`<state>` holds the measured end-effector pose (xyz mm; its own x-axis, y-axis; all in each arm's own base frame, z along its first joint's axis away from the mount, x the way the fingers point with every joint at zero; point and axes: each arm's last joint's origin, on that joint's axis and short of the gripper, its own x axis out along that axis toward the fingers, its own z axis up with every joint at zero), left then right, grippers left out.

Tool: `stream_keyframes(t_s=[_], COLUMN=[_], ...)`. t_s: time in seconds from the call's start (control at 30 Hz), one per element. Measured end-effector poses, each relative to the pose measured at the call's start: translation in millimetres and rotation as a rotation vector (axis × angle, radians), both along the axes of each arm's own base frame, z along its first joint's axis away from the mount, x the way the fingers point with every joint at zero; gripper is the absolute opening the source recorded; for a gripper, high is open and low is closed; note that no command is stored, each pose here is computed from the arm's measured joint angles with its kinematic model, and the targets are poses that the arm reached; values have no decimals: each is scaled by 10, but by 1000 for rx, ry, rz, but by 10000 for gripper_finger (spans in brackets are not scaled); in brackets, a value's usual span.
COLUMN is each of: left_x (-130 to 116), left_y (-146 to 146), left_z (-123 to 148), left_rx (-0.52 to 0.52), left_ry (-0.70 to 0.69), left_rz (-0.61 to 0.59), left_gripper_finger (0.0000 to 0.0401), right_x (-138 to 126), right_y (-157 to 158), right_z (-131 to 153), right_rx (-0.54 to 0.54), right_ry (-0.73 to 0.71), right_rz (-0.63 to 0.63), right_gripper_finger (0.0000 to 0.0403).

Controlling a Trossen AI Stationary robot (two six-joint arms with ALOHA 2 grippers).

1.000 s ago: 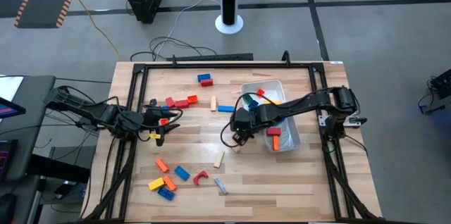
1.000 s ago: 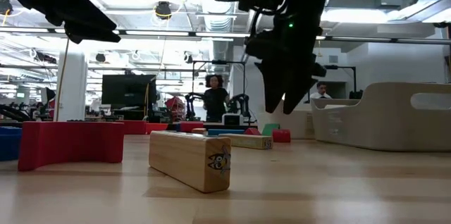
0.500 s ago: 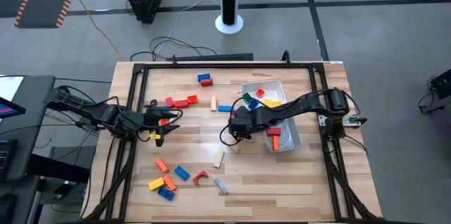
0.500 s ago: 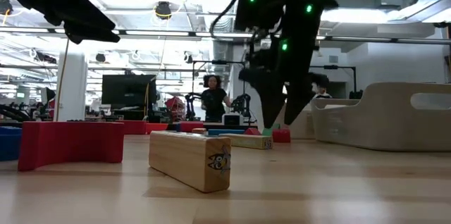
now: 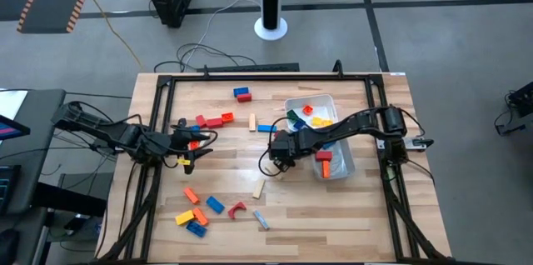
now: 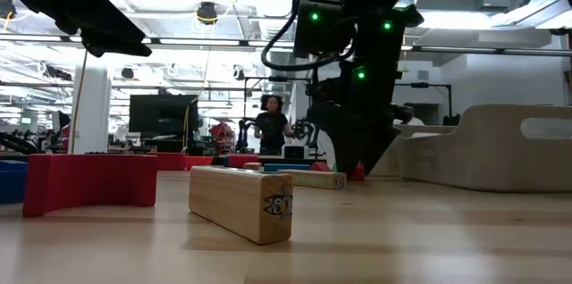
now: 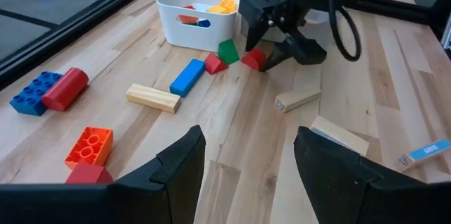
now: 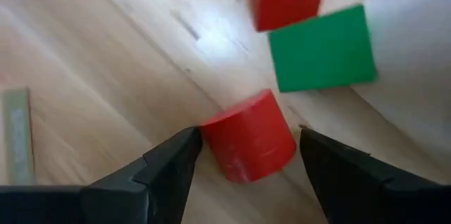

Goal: Sort blocks by size
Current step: Put the small red wooden block into the white bin

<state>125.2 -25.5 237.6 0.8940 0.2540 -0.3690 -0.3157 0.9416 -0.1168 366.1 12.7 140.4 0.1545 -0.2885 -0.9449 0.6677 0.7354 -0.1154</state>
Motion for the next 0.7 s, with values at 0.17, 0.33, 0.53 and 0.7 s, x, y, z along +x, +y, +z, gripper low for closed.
stream_keyframes(t_s=[0.17, 0.33, 0.53, 0.7], left_x=[3, 3, 3, 3], left_y=[-1, -1, -1, -2], left_z=[0, 0, 0, 1], left_rx=[-2, -1, 0, 0], left_ry=[-1, -1, 0, -1], left_rz=[0, -1, -1, -2], left_gripper_finger=[208, 208, 208, 208], right_x=[28, 30, 30, 33], right_y=[8, 64, 15, -40], right_z=[0, 0, -6, 8], right_rx=[-27, -48, 40, 86], right_ry=[15, 42, 49, 44], right_rz=[154, 271, 310, 316], right_gripper_finger=[285, 284, 245, 183])
